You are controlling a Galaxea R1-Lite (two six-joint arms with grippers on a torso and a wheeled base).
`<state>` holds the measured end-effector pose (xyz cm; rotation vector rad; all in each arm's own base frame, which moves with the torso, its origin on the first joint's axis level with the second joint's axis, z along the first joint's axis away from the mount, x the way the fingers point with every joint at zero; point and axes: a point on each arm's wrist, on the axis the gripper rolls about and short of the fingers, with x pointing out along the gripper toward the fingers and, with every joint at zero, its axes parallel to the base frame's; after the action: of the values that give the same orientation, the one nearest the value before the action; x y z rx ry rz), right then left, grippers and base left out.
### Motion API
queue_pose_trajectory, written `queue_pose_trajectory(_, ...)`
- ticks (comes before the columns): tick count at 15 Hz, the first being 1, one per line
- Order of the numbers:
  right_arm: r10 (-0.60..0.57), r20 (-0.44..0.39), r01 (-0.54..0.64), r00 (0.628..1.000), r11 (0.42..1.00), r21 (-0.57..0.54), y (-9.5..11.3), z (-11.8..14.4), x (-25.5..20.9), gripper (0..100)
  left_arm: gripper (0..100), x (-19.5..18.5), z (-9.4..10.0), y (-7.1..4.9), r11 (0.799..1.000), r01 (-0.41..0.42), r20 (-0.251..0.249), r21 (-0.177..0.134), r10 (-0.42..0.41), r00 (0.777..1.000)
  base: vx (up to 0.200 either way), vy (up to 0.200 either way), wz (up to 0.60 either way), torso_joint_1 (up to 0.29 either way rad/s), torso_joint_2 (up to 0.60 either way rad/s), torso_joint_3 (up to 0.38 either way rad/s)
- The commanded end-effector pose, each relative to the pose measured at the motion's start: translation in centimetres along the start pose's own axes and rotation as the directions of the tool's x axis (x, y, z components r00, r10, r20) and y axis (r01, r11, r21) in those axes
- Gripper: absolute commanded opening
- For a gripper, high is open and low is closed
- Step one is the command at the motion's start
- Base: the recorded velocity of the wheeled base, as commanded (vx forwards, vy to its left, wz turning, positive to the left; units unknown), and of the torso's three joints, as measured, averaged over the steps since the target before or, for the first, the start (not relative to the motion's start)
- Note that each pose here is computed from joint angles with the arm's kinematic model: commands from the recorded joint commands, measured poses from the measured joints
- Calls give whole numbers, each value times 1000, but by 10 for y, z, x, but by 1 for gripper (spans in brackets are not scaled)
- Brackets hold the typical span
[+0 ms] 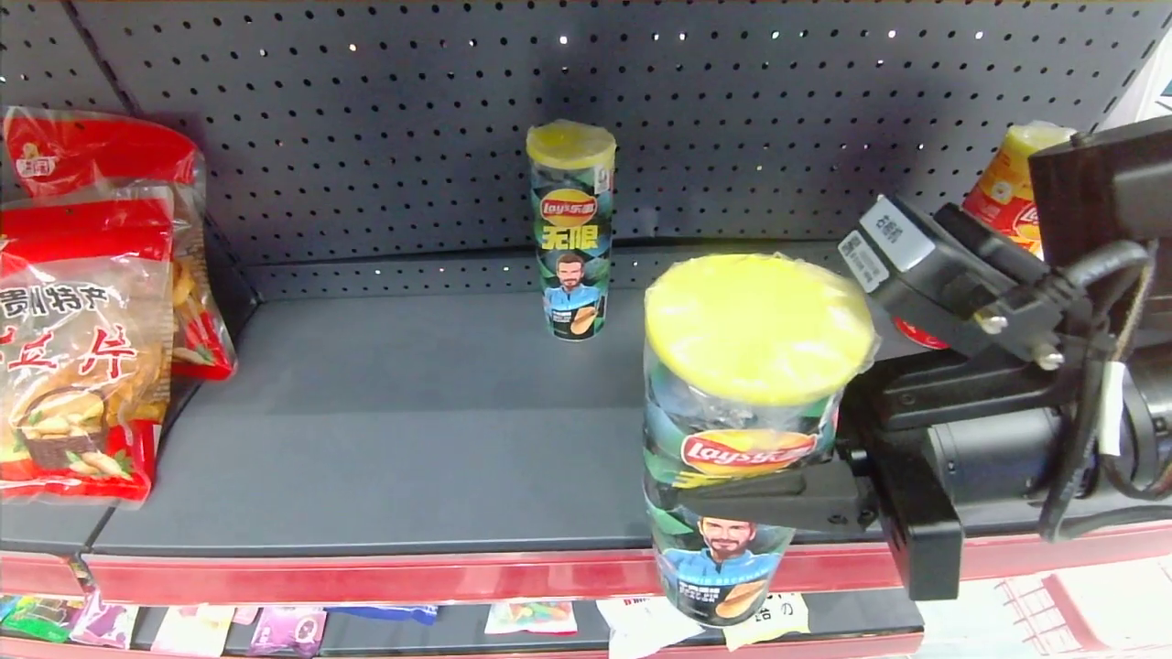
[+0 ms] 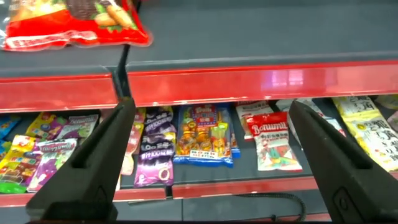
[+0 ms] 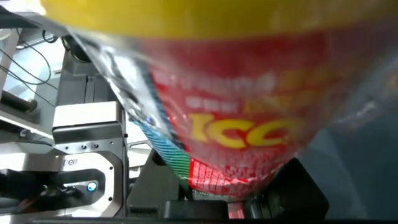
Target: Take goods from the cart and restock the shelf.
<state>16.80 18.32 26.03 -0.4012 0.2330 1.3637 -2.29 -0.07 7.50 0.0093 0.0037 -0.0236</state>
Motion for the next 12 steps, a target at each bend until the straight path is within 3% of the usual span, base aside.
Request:
queue_pose_trajectory(1,-6,13,6,1000,1000,-8,1,2,-3,0,100,0,0,0,1000,-1,-1,0,1,1000,0,0,0,0,0,0)
queue_pose_trajectory(12,-19,14,19,1000,1000,-5,1,-2,-7,0,100,0,0,0,1000,-1,-1,0,1,1000,0,0,0,0,0,0)
